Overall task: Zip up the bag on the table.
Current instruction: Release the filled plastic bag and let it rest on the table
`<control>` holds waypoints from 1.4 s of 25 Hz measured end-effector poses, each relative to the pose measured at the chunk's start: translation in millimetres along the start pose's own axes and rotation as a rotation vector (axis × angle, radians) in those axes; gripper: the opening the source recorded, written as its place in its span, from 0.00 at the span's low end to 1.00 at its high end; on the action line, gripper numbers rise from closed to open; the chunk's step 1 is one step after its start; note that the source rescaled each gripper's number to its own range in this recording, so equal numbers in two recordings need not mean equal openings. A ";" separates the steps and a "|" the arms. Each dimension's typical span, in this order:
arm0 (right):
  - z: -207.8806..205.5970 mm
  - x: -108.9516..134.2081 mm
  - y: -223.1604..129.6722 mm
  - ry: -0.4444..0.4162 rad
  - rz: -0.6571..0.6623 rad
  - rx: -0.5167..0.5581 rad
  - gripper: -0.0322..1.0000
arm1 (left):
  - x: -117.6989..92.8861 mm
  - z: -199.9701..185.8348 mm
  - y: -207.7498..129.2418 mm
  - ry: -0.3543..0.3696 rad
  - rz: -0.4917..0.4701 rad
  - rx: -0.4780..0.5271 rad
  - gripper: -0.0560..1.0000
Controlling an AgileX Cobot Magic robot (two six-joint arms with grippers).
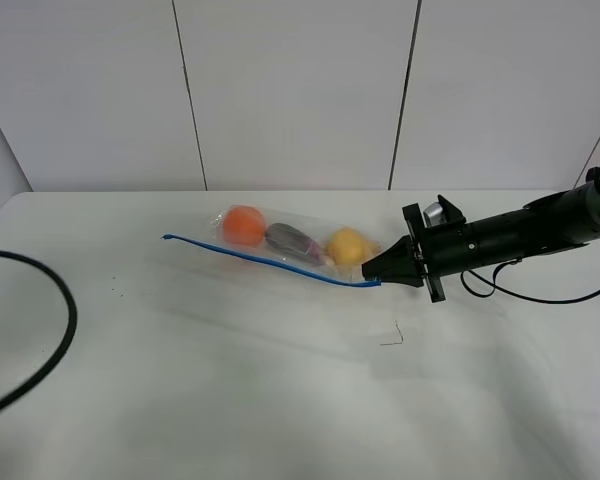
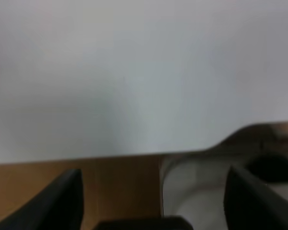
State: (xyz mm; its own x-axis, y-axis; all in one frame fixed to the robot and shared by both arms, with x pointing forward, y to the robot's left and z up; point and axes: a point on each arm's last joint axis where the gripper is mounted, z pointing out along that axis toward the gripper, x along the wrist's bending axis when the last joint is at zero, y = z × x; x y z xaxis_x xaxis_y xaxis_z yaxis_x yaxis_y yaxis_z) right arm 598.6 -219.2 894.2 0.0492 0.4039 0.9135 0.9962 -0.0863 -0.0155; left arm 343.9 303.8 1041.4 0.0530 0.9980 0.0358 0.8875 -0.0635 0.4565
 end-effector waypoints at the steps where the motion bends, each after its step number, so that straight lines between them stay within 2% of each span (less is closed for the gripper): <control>1: 0.0 0.0 -0.1 0.000 0.000 0.001 0.03 | -0.8 -2.8 -9.4 0.004 0.000 -0.043 0.96; 9: 0.0 -0.1 -0.1 -0.001 -0.001 0.002 0.03 | -6.5 -36.5 -54.7 0.012 -0.005 -0.352 0.96; 14: 0.0 -0.1 -0.2 -0.002 -0.001 0.002 0.03 | -8.2 -47.3 -70.4 0.019 -0.004 -0.471 0.96; 20: 0.0 -0.4 0.0 -0.004 -0.001 0.000 0.03 | -9.2 -49.9 -74.7 0.014 -0.008 -0.504 0.96; 32: 0.0 -0.5 0.1 -0.005 -0.001 -0.001 0.03 | -10.2 -50.3 -75.1 0.003 -0.011 -0.509 0.96; 35: 0.0 -0.5 0.1 -0.005 -0.001 -0.001 0.03 | -10.9 -54.0 -81.6 -0.003 0.001 -0.557 0.96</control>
State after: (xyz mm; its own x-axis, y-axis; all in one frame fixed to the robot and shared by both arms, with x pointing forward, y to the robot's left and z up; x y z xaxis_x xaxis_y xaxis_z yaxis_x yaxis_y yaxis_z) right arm 598.7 -219.4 893.8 0.0484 0.4088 0.9113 0.9961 -0.0866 -0.0141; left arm 246.2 297.7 1051.7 0.0558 0.9979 0.0338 0.5111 -0.0576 0.8576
